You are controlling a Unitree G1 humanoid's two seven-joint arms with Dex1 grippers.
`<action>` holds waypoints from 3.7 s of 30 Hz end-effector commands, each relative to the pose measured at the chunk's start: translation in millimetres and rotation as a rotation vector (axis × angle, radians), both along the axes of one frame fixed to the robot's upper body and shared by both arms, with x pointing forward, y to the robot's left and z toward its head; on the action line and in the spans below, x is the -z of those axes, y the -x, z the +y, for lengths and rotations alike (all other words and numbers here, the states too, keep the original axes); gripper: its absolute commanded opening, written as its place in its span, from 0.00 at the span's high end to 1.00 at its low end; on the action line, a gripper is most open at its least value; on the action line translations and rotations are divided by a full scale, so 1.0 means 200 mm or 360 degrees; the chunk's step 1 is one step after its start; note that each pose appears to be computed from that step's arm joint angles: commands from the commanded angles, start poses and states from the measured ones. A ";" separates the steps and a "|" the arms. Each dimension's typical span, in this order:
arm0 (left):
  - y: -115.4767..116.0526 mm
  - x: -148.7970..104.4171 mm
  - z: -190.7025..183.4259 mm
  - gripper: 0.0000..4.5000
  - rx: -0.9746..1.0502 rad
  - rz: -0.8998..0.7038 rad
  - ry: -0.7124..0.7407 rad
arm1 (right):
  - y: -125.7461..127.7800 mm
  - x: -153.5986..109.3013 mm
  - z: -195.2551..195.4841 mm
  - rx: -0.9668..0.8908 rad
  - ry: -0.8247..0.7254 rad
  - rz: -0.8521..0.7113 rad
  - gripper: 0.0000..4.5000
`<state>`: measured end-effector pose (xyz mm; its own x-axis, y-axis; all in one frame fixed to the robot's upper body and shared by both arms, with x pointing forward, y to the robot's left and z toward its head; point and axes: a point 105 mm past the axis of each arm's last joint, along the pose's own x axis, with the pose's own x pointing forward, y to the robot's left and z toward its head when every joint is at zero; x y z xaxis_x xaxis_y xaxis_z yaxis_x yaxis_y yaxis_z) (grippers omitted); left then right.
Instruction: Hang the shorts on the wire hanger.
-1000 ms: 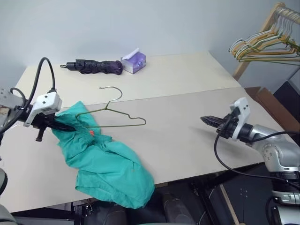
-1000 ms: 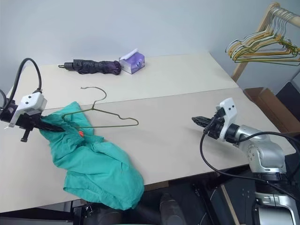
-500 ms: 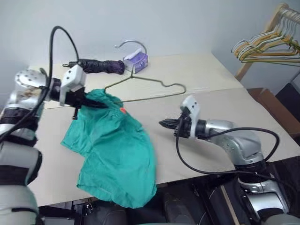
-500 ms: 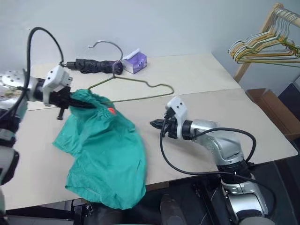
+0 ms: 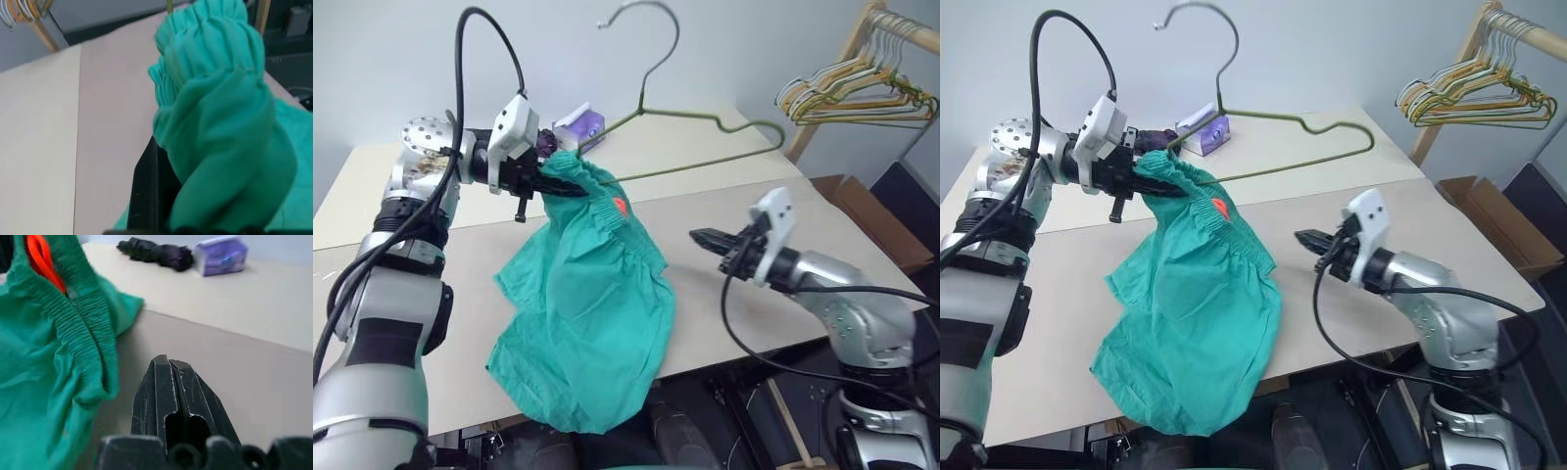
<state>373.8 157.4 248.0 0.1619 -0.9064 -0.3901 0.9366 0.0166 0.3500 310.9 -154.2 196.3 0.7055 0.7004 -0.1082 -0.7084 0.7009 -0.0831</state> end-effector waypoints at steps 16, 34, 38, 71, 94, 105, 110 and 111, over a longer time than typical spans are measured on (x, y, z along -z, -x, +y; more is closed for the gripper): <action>0.03 0.15 0.06 1.00 0.0024 0.0011 -0.0285 | -0.07 -0.31 0.18 -0.0344 0.0639 -0.0294 0.01; 0.03 0.15 0.05 1.00 0.0058 -0.0031 -0.0348 | -0.10 -0.31 0.34 -0.0582 0.0564 -0.0274 0.89; 0.02 0.14 0.03 1.00 0.0077 -0.0054 -0.0367 | -0.06 -0.28 0.35 -0.0664 0.0580 -0.0259 0.99; 0.02 0.12 0.37 0.21 -0.0176 -0.0173 -0.0705 | 0.03 -0.17 0.33 -0.0645 0.0343 -0.0176 1.00; 0.00 -0.03 0.32 0.99 -0.0152 -0.0345 -0.0724 | 0.03 -0.07 0.28 -0.0601 0.0529 -0.0114 1.00; 0.03 -0.10 0.23 0.99 -0.0027 -0.0399 -0.0652 | 0.01 0.03 0.37 -0.0604 0.0559 -0.0102 1.00; 0.04 -0.12 0.22 0.99 -0.0015 -0.0399 -0.0645 | 0.00 0.05 0.41 -0.0577 0.0555 -0.0119 1.00; 0.04 -0.13 0.22 0.99 -0.0018 -0.0402 -0.0643 | 0.00 0.07 0.41 -0.0574 0.0578 -0.0126 1.00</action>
